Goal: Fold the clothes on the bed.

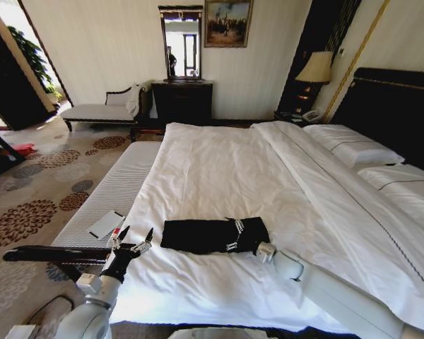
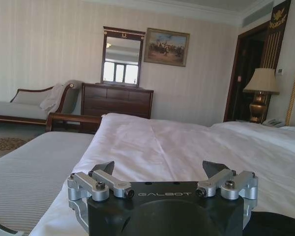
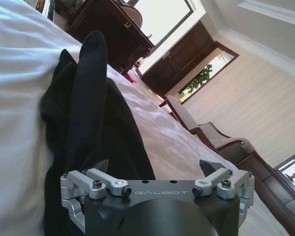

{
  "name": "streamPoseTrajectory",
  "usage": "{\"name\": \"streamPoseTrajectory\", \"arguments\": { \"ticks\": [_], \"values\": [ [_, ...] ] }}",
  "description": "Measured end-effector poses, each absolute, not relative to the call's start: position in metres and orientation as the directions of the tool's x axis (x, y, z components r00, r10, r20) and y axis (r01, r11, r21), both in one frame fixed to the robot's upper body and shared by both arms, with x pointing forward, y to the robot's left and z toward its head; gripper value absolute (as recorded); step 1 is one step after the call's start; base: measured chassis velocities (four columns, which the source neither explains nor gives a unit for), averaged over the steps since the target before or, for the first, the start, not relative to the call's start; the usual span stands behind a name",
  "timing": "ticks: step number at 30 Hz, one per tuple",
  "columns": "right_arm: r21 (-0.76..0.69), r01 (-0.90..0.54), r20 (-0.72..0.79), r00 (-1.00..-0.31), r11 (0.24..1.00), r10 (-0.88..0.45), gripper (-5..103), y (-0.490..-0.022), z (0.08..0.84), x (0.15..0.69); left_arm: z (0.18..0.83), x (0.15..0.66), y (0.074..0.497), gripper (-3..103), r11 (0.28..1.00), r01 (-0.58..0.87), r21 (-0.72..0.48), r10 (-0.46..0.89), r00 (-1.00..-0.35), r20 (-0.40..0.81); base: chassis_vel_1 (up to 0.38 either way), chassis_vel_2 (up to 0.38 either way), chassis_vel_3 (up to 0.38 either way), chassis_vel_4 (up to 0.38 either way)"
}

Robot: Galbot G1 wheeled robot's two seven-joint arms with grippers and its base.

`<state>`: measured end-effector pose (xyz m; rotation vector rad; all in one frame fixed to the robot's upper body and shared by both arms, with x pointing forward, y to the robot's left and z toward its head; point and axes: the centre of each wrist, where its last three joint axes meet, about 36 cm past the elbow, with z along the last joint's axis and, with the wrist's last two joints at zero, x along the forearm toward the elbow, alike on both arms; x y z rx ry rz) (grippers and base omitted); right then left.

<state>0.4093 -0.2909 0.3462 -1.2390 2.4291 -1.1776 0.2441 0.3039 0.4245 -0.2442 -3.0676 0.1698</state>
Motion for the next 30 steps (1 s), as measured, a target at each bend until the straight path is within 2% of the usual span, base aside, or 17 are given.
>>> {"name": "streamPoseTrajectory", "arguments": {
  "ticks": [6,14,23,30],
  "values": [
    [-0.677,-0.605,0.144,-0.667,0.419,-0.731,100,-0.279,0.362,0.418,0.427,0.241,0.302,100,0.981,0.156,-0.117,0.162,-0.986,0.049,0.0,0.0,0.0,0.0],
    [-0.647,-0.617,0.139,-0.673,0.448,-0.726,100,-0.256,0.345,0.439,0.436,0.237,0.305,100,0.983,0.15,-0.103,0.155,-0.987,0.043,0.0,0.0,0.0,0.0],
    [-0.622,-0.677,0.148,-0.594,0.392,-0.79,100,-0.212,0.336,0.424,0.444,0.23,0.314,100,0.987,0.14,-0.081,0.144,-0.989,0.043,0.0,0.0,0.0,0.0],
    [-0.619,-0.71,0.176,-0.541,0.335,-0.822,100,-0.208,0.336,0.392,0.441,0.231,0.312,100,0.986,0.143,-0.091,0.147,-0.988,0.044,0.0,0.0,0.0,0.0]
  ]
}}
